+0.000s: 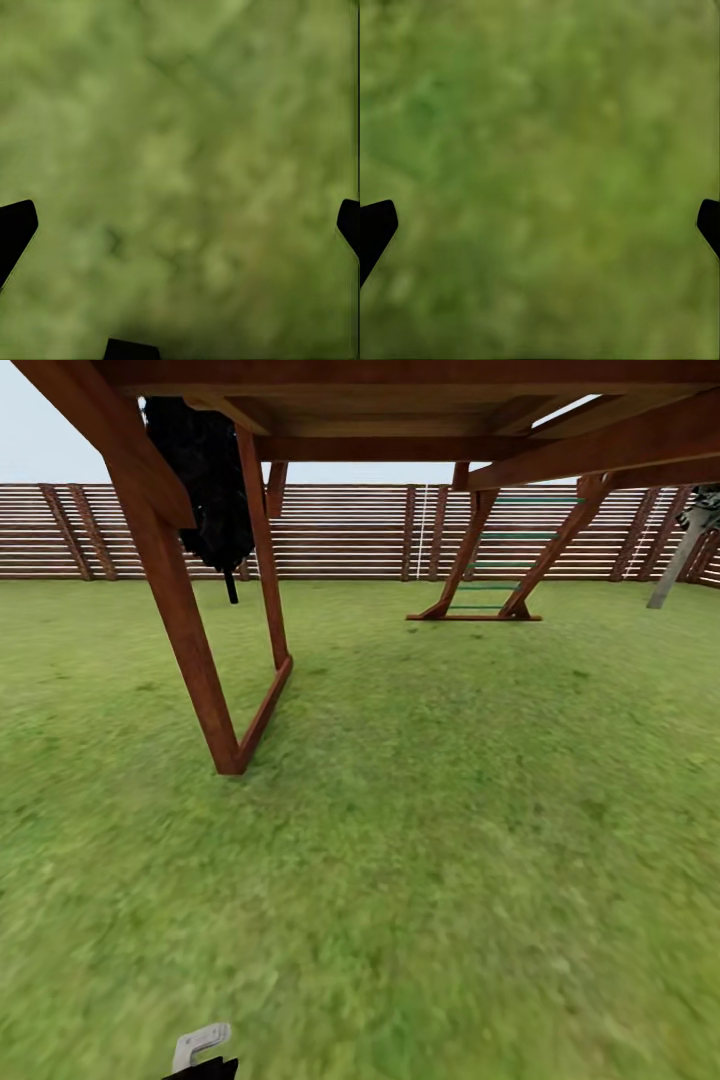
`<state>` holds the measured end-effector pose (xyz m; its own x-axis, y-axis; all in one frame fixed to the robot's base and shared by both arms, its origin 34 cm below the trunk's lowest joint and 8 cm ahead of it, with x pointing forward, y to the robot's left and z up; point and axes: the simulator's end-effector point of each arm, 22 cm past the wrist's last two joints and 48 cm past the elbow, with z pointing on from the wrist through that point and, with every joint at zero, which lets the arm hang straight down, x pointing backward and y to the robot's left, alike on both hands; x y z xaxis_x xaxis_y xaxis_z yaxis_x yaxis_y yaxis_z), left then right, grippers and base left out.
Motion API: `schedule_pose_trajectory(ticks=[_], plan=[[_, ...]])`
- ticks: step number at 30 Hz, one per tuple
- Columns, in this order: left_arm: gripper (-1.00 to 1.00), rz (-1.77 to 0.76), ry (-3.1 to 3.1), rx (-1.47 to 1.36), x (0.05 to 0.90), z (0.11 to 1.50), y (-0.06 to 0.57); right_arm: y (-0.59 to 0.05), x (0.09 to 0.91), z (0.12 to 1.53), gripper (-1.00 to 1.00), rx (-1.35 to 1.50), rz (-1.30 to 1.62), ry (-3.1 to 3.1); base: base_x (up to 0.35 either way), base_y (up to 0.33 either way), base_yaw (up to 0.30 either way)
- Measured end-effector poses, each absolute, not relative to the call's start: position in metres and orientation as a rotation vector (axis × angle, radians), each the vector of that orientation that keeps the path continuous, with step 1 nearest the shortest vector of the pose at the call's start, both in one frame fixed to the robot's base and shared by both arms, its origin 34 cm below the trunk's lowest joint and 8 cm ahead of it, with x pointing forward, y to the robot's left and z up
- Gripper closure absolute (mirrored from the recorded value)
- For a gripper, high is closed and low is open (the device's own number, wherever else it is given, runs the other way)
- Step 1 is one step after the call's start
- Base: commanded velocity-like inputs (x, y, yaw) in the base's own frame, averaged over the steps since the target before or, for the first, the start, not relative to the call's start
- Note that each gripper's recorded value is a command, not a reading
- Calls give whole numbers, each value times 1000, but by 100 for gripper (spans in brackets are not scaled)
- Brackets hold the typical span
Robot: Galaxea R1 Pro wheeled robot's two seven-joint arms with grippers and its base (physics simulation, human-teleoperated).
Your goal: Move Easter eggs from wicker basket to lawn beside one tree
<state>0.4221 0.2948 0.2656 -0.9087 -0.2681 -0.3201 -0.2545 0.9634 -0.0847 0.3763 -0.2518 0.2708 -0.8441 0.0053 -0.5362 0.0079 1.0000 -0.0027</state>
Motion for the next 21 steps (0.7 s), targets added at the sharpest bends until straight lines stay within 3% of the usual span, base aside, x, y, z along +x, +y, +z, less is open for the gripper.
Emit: schedule_pose_trajectory(ticks=[21], plan=[[-100, -56, 2781, -381, 422, 266, 295, -252, 370, 268, -100, 9, -7, 2589, 339, 0, 0]])
